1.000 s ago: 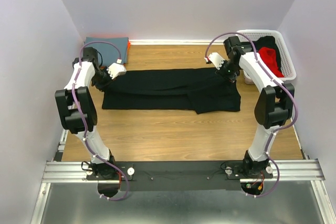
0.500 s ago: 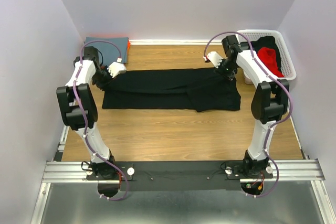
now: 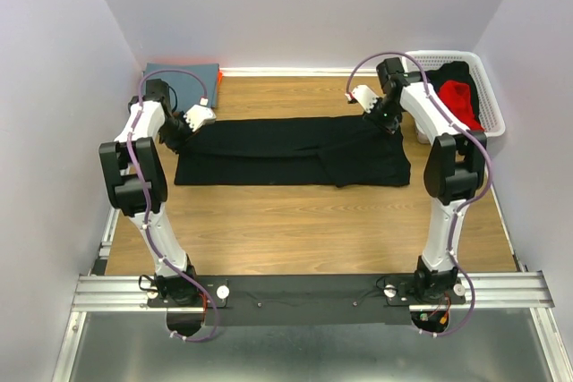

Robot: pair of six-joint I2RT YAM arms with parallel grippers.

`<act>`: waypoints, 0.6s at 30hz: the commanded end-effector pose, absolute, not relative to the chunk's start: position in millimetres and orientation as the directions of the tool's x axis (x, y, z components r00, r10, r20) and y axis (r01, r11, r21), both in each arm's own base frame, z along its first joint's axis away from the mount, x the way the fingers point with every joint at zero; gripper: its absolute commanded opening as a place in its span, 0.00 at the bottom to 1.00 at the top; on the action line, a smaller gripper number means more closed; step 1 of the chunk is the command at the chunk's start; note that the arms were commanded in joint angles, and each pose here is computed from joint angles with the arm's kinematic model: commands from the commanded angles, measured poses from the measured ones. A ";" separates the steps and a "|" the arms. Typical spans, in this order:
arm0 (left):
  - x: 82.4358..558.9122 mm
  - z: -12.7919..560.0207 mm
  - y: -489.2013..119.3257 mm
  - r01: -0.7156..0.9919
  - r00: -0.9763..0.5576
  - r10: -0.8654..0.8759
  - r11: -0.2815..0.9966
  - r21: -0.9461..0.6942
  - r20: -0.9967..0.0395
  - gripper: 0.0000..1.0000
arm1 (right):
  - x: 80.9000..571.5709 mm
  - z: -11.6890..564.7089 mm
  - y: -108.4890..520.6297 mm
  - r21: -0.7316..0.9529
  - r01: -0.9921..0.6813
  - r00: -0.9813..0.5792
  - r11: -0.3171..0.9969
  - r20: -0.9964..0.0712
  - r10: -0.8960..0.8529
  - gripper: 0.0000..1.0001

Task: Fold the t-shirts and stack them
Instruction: Fold the tshirt

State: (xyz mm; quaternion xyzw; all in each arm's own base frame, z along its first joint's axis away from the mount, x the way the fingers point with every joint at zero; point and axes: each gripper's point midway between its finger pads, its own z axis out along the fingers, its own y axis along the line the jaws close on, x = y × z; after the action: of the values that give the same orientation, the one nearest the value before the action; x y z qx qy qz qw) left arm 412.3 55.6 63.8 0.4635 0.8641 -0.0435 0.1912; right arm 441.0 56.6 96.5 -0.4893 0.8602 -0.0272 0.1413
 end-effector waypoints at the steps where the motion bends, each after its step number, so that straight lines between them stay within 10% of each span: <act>1: 428.4 64.8 56.6 0.802 -0.503 0.772 0.584 0.124 -0.388 0.01 | 457.2 91.8 53.1 -0.208 -0.816 -0.500 0.540 -0.216 -0.839 0.04; 3: 434.1 68.1 56.7 0.790 -0.508 0.762 0.598 0.136 -0.402 0.10 | 464.9 96.2 55.2 -0.218 -0.792 -0.523 0.570 -0.238 -0.818 0.12; 4: 437.4 72.3 55.9 0.774 -0.519 0.746 0.617 0.141 -0.417 0.39 | 466.1 97.0 53.6 -0.212 -0.768 -0.556 0.605 -0.249 -0.793 0.30; 8: 434.1 96.4 59.5 0.736 -0.541 0.688 0.665 0.123 -0.483 0.59 | 464.6 122.8 42.7 -0.199 -0.697 -0.617 0.689 -0.323 -0.718 0.58; 18: 353.3 88.9 44.5 0.679 -0.644 0.554 0.731 -0.062 -0.527 0.59 | 367.1 116.2 13.1 0.185 -0.533 -0.832 0.826 -0.294 -0.470 0.54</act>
State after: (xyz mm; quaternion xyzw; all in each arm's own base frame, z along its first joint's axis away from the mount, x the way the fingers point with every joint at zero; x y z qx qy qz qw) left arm 387.5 69.0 94.7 0.3674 0.8930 -0.0726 0.2496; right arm 408.7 -1.5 114.7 -0.3029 0.9397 0.0533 0.1495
